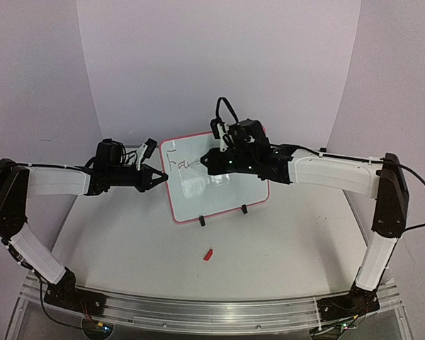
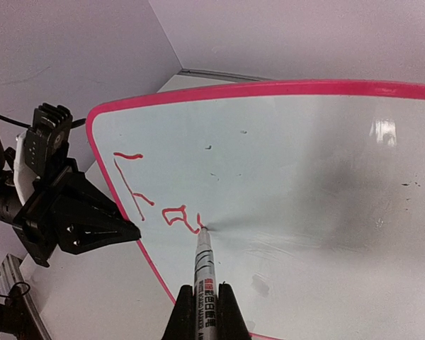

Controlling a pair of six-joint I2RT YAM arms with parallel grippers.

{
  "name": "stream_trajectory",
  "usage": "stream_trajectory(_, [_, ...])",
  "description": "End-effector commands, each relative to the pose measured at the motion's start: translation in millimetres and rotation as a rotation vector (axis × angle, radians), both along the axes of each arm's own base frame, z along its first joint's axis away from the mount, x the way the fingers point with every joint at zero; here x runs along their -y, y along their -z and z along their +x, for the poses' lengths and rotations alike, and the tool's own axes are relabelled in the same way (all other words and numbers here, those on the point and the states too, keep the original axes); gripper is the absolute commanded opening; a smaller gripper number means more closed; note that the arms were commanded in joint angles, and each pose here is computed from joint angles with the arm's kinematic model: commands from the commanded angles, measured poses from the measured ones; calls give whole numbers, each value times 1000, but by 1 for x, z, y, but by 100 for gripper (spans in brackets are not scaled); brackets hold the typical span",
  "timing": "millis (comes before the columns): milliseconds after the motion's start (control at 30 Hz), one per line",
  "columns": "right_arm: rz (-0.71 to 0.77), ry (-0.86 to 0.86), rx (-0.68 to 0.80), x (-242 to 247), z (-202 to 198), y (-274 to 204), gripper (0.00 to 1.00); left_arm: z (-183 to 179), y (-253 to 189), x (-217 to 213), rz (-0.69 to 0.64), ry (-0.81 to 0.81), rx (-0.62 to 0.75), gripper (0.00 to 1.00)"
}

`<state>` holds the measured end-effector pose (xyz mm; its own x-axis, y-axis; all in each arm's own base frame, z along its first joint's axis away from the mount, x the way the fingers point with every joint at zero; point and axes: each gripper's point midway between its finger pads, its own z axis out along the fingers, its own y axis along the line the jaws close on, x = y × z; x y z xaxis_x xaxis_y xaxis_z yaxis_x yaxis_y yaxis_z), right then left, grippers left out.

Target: Write a sentence on the whiteboard

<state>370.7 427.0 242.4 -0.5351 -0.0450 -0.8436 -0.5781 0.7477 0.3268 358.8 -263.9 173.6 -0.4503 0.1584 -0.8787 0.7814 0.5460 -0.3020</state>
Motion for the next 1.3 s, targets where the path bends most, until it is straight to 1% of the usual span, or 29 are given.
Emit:
stream_trajectory(0, [-5,32,3,8,3,-1,0,12,12,-8,77,-42,41,0])
stream_trajectory(267, [34,-23,9,4,-7,-19,0,12,10,-7,78,-42,43,0])
stream_trajectory(400, [77,-33,34,7,-13,-44,0,12,11,-8,78,-42,41,0])
stream_trajectory(533, [103,-23,60,9,-12,-57,0,12,10,-8,78,-43,43,0])
stream_trajectory(1267, [84,1,68,-4,7,-44,0,13,14,-7,82,-41,37,0])
